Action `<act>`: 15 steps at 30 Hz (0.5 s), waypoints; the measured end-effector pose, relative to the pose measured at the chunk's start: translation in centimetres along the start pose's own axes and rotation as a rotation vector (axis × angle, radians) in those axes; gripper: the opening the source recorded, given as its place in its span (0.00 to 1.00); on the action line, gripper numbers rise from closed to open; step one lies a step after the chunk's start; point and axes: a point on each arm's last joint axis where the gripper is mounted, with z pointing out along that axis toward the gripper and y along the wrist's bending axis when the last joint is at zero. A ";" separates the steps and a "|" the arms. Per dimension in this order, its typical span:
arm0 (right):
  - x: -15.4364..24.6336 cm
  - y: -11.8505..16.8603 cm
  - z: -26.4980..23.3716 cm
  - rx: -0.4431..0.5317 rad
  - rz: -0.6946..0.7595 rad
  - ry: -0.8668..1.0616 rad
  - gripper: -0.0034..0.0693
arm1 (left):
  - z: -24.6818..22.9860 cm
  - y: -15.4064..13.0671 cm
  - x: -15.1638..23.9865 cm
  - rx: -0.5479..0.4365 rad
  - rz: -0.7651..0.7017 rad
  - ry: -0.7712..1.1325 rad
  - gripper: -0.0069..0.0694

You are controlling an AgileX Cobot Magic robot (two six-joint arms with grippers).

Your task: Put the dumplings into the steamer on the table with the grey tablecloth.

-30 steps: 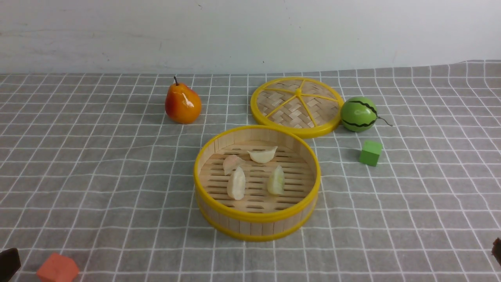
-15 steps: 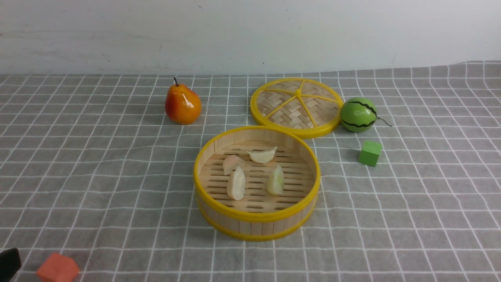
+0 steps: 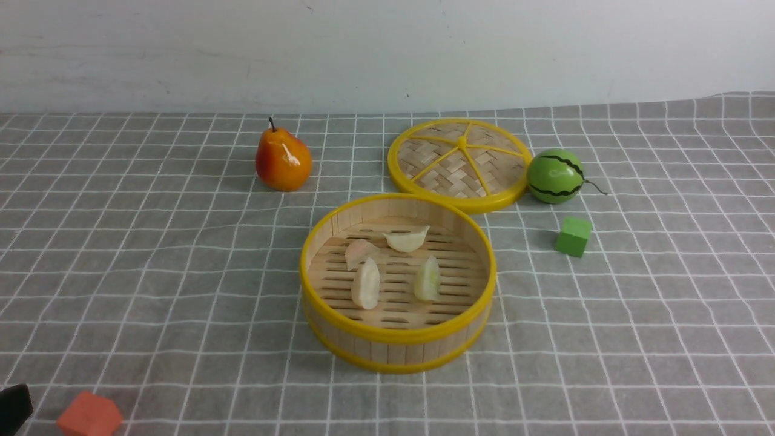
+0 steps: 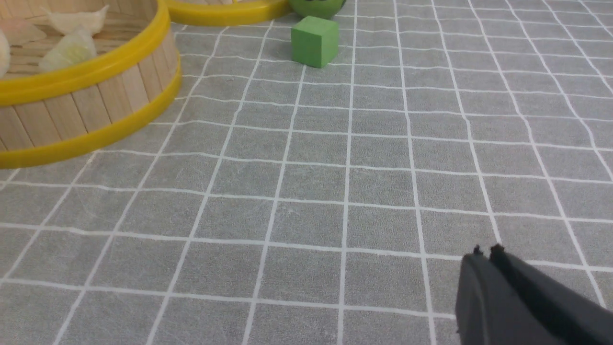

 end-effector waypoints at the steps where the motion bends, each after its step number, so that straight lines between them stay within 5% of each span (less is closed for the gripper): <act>1: 0.0 0.0 0.0 0.000 0.000 0.000 0.04 | 0.0 0.0 0.0 0.001 0.000 -0.001 0.40; 15: 0.0 0.0 0.0 0.001 -0.003 0.001 0.06 | 0.1 0.0 0.3 0.004 0.002 -0.002 0.40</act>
